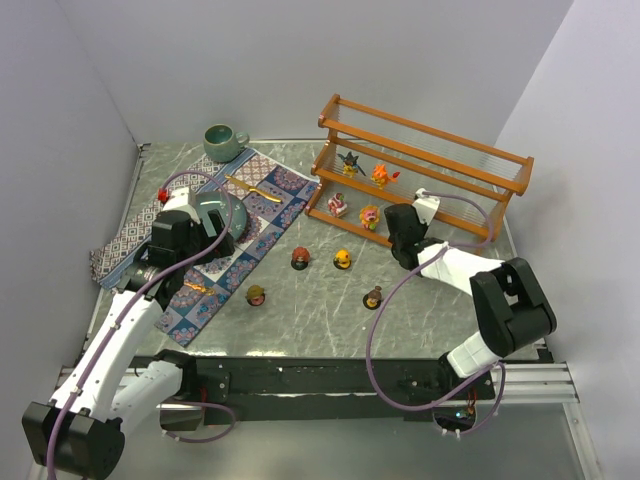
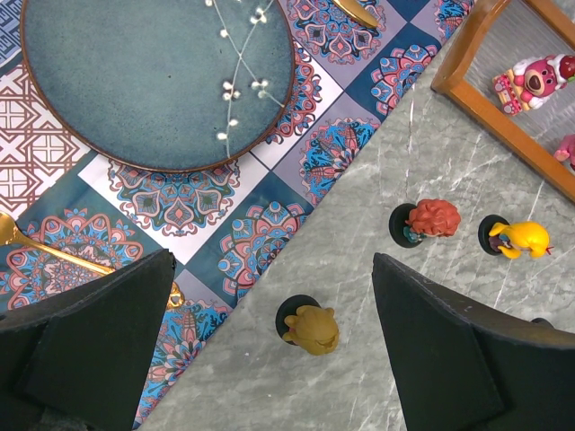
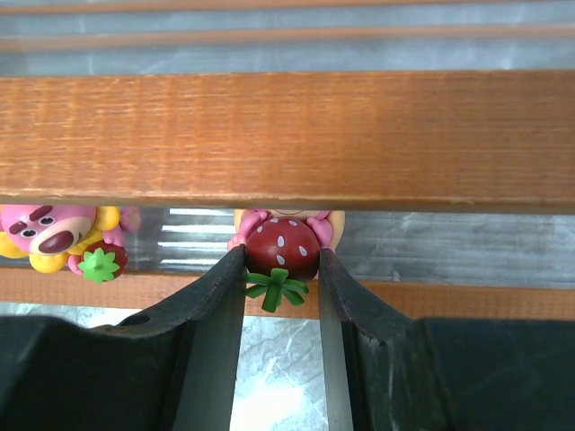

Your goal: Place and organize the plastic toys onto the shelf

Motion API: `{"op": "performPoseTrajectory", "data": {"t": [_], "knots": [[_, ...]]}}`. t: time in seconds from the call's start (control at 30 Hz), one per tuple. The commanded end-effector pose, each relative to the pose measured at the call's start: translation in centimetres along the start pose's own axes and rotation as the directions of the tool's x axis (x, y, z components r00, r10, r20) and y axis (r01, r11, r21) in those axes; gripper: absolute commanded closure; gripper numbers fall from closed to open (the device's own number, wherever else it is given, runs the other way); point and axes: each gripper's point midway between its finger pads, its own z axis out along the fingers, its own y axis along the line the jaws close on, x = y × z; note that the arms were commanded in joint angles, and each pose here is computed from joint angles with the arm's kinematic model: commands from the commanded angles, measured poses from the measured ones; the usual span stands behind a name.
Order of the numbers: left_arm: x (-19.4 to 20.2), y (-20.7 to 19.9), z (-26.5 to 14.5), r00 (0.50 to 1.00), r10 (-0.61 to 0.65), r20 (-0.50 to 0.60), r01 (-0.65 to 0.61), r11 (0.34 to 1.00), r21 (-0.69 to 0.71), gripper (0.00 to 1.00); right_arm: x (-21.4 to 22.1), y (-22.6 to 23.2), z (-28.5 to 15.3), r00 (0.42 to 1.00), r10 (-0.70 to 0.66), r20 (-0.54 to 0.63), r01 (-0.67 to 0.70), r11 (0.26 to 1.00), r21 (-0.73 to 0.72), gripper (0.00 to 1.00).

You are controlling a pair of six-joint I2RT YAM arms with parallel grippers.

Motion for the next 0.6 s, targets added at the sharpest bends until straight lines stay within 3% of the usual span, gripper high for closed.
{"op": "performPoseTrajectory", "data": {"t": [0.0,0.07,0.33,0.57], "knots": [[-0.9,-0.5,0.0,1.000,0.012,0.026,-0.012,1.000,0.021,0.03,-3.0,1.0,0.2,0.995,0.072,0.074,-0.072,0.997,-0.001,0.77],[-0.9,-0.5,0.0,1.000,0.012,0.026,-0.012,1.000,0.023,0.03,-3.1,0.9,0.2,0.994,0.077,0.077,-0.078,0.997,-0.001,0.69],[-0.9,-0.6,-0.1,1.000,0.012,0.025,-0.012,1.000,0.028,0.03,-3.2,1.0,-0.3,0.993,0.089,0.077,-0.088,0.996,-0.018,0.50],[-0.9,-0.6,-0.1,1.000,0.013,0.027,-0.014,0.999,0.030,0.03,-3.7,1.2,-1.7,0.990,0.116,0.086,-0.110,0.991,-0.074,0.38]]}}
